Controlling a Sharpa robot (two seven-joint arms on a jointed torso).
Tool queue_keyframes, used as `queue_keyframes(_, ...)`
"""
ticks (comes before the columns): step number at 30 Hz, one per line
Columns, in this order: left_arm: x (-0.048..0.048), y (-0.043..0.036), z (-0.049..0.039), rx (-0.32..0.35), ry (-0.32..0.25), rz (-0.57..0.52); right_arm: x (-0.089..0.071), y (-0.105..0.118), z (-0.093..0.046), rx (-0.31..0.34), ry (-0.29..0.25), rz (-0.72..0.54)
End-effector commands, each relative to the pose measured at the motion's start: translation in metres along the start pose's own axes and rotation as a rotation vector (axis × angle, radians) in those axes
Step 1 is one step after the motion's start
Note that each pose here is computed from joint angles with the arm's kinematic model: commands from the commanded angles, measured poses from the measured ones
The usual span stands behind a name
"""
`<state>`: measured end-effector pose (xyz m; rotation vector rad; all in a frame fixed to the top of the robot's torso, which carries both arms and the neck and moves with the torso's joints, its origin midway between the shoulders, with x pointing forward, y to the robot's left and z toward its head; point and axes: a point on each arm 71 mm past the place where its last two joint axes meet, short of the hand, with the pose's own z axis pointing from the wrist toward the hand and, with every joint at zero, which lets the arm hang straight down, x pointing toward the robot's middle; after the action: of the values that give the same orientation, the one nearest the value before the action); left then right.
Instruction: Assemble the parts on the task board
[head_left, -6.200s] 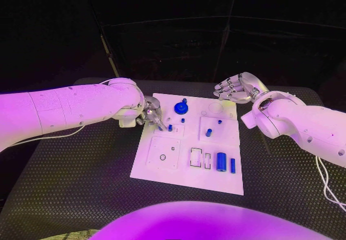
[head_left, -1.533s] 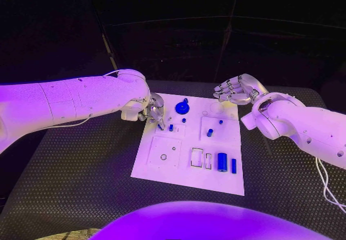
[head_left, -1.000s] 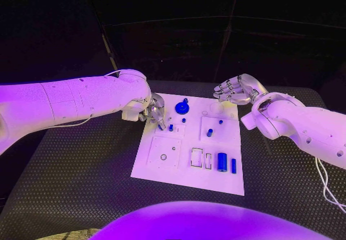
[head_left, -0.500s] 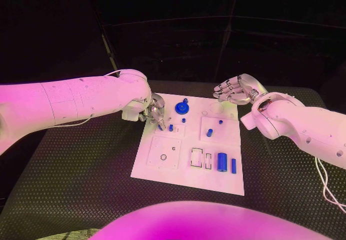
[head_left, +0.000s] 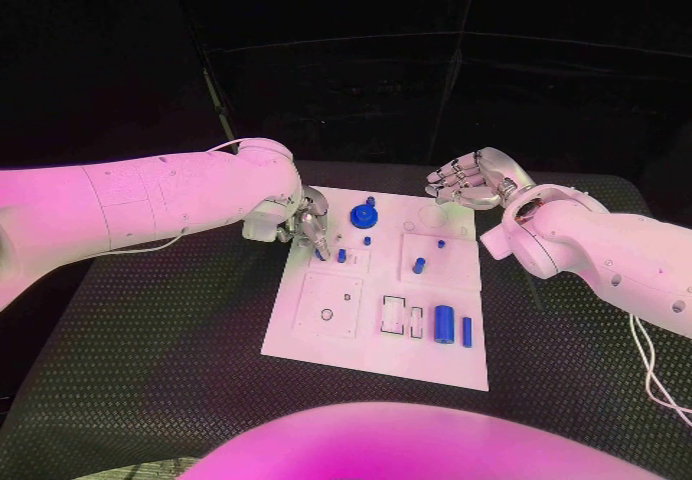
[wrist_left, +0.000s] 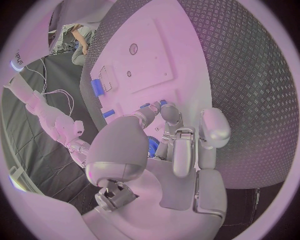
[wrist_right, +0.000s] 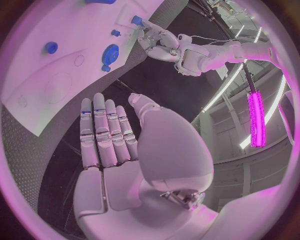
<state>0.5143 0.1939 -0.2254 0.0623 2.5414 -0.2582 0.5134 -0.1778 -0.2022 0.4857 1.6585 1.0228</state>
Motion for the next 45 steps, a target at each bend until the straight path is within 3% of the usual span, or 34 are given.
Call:
queue_keyframes(1, 0.0008, 0.0025, 0.0003, -0.019, 0.014, 0.013, 0.0002, 0.0022, 0.0004, -0.012, 0.004, 0.002)
queue_keyframes(45, 0.0025, 0.0008, 0.0053, -0.04, 0.063, 0.036, -0.0002, 0.0018, -0.0001, -0.01, 0.005, 0.002)
